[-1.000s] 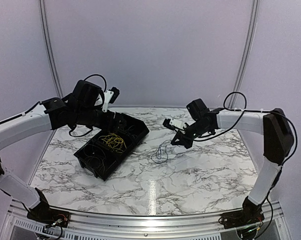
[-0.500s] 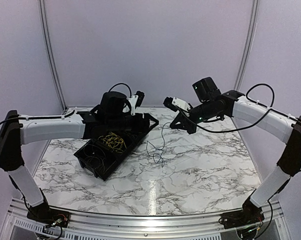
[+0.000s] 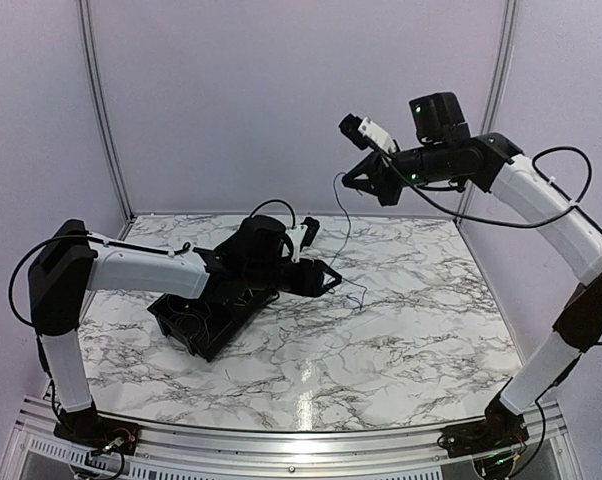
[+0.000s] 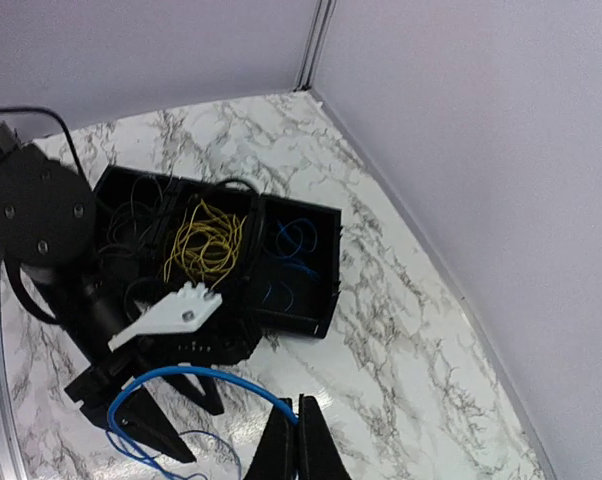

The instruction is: Untangle the cables

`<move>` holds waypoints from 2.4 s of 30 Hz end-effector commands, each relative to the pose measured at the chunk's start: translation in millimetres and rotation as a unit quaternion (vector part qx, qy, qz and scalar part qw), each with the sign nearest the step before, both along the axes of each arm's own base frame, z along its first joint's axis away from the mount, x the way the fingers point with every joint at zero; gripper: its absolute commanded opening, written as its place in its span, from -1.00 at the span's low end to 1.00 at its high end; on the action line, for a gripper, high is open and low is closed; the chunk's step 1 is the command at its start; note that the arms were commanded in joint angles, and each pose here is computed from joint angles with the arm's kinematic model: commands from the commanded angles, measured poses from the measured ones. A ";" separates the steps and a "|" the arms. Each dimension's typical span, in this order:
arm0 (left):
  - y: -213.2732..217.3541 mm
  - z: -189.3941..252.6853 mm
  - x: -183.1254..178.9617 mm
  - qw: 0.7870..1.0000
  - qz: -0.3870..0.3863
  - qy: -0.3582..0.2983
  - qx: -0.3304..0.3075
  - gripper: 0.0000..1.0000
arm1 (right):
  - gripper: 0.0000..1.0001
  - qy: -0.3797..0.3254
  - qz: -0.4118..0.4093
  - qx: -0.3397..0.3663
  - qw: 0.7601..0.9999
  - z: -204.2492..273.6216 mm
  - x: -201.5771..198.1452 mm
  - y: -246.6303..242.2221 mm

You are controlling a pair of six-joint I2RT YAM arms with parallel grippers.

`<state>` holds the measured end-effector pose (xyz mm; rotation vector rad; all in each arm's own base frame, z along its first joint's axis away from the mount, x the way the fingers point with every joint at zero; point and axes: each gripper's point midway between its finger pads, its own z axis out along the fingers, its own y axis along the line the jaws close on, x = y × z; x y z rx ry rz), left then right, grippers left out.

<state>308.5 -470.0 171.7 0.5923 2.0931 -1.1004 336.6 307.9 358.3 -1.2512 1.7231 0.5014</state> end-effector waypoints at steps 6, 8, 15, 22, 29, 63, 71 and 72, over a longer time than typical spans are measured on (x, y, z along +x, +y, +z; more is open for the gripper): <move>6.5 -49.2 -10.8 1.000 -0.007 0.019 0.023 0.06 | -1.00 -0.068 -0.058 0.094 0.992 115.4 20.0 -18.0; 8.9 -55.2 -12.4 0.999 -0.006 0.022 0.028 0.04 | -1.00 -0.073 -0.062 0.098 0.991 119.8 20.3 -19.9; 23.2 -60.6 -15.6 0.999 0.012 0.025 0.038 0.05 | -1.00 -0.071 -0.065 0.094 0.991 110.5 20.1 -22.6; 63.6 -39.7 -25.7 0.998 0.050 -0.006 0.044 0.22 | -1.00 -0.042 -0.061 0.080 0.994 81.4 20.2 -19.9; 98.4 7.3 -29.7 0.990 0.087 -0.100 0.046 0.36 | -1.00 -0.028 -0.056 0.085 0.994 76.3 19.8 -16.5; 25.9 96.7 20.1 0.975 0.067 -0.211 -0.007 -1.00 | -1.00 -0.016 -0.108 0.064 0.992 53.8 34.9 -33.4; 49.9 132.9 46.2 0.969 0.098 -0.223 -0.036 -1.00 | -0.86 0.062 -0.154 -0.075 0.983 -77.5 38.5 -66.3; 54.5 135.9 50.5 0.969 0.100 -0.221 -0.040 -1.00 | -0.76 0.079 -0.145 -0.078 0.983 -87.7 31.4 -65.9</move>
